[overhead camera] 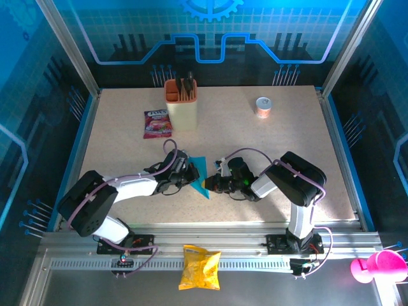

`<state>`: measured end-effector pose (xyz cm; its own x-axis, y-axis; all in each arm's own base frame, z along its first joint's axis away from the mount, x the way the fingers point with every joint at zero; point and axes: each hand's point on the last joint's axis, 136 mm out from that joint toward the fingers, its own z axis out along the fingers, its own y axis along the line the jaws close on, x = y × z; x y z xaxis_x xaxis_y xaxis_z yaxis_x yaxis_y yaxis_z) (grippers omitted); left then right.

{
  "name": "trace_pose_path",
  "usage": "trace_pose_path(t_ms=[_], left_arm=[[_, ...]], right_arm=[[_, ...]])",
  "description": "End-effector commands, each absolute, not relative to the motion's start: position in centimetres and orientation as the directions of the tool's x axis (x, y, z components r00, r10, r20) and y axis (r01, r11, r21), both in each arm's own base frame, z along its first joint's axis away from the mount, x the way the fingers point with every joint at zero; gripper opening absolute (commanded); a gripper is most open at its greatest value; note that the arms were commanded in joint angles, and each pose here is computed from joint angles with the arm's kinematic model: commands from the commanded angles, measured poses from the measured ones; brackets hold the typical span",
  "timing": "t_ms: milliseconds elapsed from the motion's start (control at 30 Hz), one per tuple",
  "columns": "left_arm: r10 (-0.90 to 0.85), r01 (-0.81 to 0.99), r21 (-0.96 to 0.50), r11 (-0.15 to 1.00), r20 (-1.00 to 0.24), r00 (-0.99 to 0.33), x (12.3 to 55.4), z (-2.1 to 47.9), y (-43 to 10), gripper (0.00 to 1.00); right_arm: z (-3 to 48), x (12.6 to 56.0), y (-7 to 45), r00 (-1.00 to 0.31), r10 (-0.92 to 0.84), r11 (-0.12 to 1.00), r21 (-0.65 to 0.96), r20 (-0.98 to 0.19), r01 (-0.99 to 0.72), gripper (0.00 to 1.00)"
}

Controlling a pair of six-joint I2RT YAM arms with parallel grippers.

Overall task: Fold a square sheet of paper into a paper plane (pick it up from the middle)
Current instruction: Fourth fold the wing at the center of the table.

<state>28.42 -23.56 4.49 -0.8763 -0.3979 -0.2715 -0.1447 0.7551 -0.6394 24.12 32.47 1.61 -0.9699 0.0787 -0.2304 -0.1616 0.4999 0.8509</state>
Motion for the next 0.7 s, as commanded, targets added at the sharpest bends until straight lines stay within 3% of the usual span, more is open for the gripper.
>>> trace_pose_path(t_ms=[0,667], left_arm=[[-0.364,-0.098,-0.649,0.754,-0.289,-0.886,28.56,4.68,-24.47,0.00],[-0.345,-0.061,-0.663,0.746,-0.308,-0.887,29.48,4.57,-25.44,0.00]], right_arm=[[-6.71,20.03,28.09,-0.996,0.080,0.713,0.700,-0.024,0.041,0.00],[-6.97,20.11,27.89,-0.996,0.093,0.704,0.708,-0.013,0.056,0.00]])
